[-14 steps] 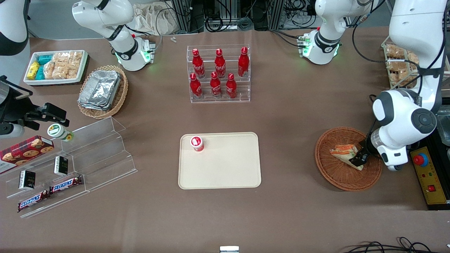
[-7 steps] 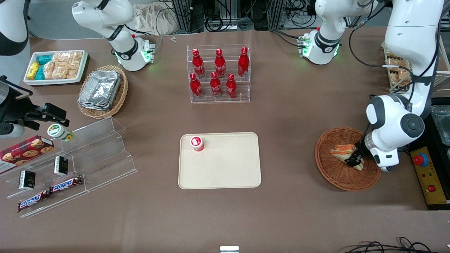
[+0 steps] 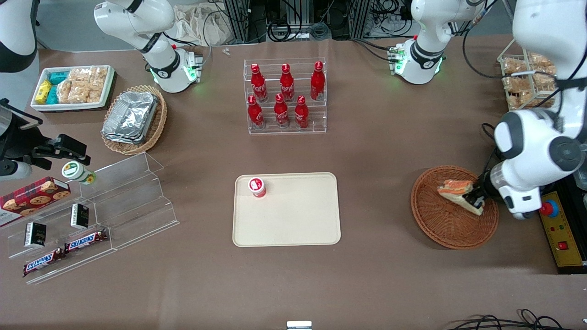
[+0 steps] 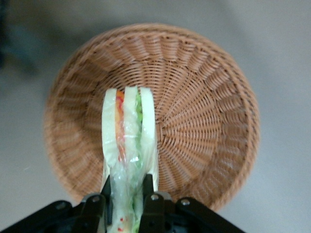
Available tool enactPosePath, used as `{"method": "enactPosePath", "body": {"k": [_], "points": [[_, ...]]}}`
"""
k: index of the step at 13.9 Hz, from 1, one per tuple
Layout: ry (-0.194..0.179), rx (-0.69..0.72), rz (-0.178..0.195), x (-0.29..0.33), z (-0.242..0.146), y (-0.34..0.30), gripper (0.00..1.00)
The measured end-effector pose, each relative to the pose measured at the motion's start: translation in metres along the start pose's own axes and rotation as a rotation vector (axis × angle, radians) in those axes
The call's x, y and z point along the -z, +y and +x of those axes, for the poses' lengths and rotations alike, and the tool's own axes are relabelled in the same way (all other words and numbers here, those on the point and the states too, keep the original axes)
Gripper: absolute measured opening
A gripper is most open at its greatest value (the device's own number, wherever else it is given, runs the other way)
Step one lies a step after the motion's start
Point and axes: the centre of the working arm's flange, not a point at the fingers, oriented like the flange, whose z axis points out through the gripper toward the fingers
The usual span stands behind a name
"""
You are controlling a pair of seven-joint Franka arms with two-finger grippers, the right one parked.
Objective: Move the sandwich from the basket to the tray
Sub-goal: 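Lift the sandwich up out of the basket with the left gripper, then carry the sandwich over the cream tray and lower it onto it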
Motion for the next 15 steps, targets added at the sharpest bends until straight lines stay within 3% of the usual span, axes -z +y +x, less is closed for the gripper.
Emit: {"method": "enactPosePath", "body": {"k": [3, 4, 6, 9, 13, 15], "points": [[-0.042, -0.019, 0.054, 0.118, -0.014, 0.001, 0.19], [-0.047, -0.029, 0.059, 0.157, -0.021, 0.001, 0.14], [-0.037, -0.078, 0.042, 0.212, -0.041, 0.008, 0.14], [-0.032, -0.245, 0.021, 0.232, -0.075, 0.027, 0.14], [-0.102, -0.526, 0.038, 0.23, -0.123, 0.045, 0.14], [-0.113, -0.635, 0.033, 0.23, -0.162, 0.063, 0.14]]}}
